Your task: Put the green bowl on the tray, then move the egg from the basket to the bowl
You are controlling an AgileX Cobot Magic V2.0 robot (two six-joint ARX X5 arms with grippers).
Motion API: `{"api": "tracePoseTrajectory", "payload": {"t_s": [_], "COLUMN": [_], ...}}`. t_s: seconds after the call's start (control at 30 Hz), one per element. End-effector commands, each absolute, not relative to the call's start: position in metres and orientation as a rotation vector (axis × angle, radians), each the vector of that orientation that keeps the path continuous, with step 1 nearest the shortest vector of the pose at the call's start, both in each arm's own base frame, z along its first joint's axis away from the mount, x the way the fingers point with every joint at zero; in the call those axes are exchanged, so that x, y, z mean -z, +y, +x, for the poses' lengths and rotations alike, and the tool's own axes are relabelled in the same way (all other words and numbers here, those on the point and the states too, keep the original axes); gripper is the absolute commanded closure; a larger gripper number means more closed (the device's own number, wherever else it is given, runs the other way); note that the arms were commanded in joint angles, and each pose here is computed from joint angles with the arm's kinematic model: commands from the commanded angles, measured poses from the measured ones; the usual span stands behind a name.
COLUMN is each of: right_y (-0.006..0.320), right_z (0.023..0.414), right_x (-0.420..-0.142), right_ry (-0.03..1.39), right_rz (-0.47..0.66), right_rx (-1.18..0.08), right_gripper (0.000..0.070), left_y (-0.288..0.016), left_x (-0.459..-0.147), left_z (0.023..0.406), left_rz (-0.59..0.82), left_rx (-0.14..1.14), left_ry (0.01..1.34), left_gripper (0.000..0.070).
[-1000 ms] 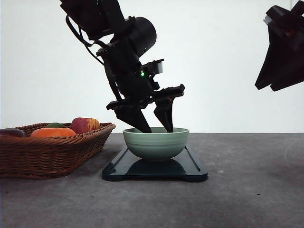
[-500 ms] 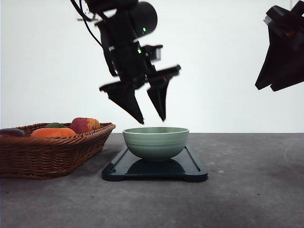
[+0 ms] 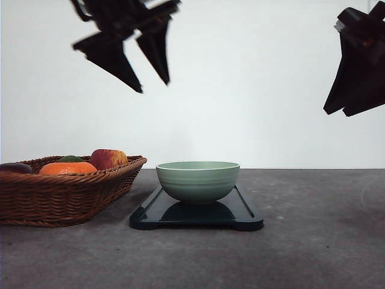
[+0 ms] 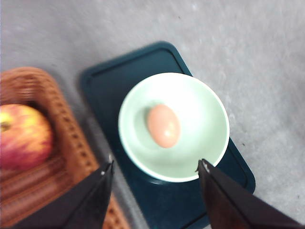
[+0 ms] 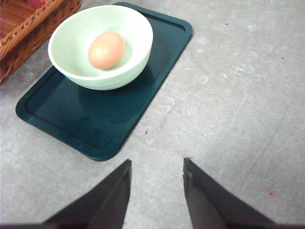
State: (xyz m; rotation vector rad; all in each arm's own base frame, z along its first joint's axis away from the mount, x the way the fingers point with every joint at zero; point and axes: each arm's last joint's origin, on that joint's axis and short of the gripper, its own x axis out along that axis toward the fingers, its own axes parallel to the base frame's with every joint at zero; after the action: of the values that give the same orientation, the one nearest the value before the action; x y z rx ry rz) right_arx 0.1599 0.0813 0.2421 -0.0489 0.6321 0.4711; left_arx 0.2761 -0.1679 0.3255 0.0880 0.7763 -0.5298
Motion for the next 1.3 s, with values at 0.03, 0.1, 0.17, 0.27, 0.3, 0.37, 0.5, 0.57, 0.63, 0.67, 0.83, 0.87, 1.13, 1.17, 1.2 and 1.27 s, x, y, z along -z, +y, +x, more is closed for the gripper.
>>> {"api": "tracePoseTrajectory", "payload": {"t_s": [0.03,0.1,0.17,0.27,0.3,0.37,0.5,0.57,0.63,0.67,0.83,0.87,1.13,1.17,1.2,1.27], "right_y": [0.083,0.083,0.083,0.083,0.083,0.083,0.083,0.083,0.083,0.083,0.084,0.084,0.083,0.083,0.083,0.084], "right_z": [0.161,0.161,0.162,0.162,0.162,0.162,0.162,0.162,0.162,0.162,0.163,0.163,0.161,0.161,0.161,0.161], "right_x": [-0.245,-0.245,-0.245,-0.246,-0.246,-0.246,-0.246,-0.246,-0.246,-0.247,-0.247,-0.247,-0.245,-0.245,-0.245,-0.245], "right_ry": [0.617,0.612,0.607,0.605,0.605,0.605,0.605,0.604,0.598,0.594,0.585,0.585,0.615,0.614,0.617,0.621], "right_rz": [-0.038,-0.039,-0.039,-0.039,-0.038,-0.038,-0.038,-0.037,-0.036,-0.035,-0.033,-0.033,-0.037,-0.036,-0.033,-0.028], "right_rx": [-0.474,-0.475,-0.476,-0.476,-0.476,-0.476,-0.476,-0.476,-0.477,-0.477,-0.479,-0.479,-0.475,-0.476,-0.489,-0.506], "right_gripper": [0.0487,0.0487,0.0487,0.0487,0.0487,0.0487,0.0487,0.0487,0.0487,0.0487,0.0486,0.0486,0.0697,0.0684,0.0682,0.0683], "left_y": [-0.151,-0.137,-0.123,-0.105,-0.099,-0.09,-0.076,-0.072,-0.068,-0.067,-0.064,-0.064,-0.064,-0.064,-0.064,-0.064], "left_x": [-0.331,-0.329,-0.324,-0.313,-0.308,-0.299,-0.277,-0.266,-0.256,-0.252,-0.245,-0.245,-0.244,-0.244,-0.244,-0.244], "left_z": [0.259,0.246,0.233,0.213,0.206,0.193,0.169,0.16,0.152,0.149,0.143,0.143,0.142,0.142,0.142,0.142], "left_rz": [0.071,0.054,0.041,0.03,0.025,0.019,-0.017,-0.039,-0.069,-0.078,-0.087,-0.087,-0.084,-0.084,-0.084,-0.084], "left_rx": [0.526,0.511,0.493,0.464,0.455,0.44,0.417,0.411,0.402,0.398,0.392,0.392,0.391,0.391,0.391,0.392], "left_ry": [0.698,0.661,0.636,0.628,0.63,0.632,0.628,0.619,0.622,0.627,0.647,0.647,0.657,0.657,0.657,0.656], "left_gripper": [0.0349,0.0349,0.0349,0.0349,0.0349,0.035,0.035,0.035,0.035,0.035,0.035,0.035,0.0666,0.0669,0.0685,0.07]}}
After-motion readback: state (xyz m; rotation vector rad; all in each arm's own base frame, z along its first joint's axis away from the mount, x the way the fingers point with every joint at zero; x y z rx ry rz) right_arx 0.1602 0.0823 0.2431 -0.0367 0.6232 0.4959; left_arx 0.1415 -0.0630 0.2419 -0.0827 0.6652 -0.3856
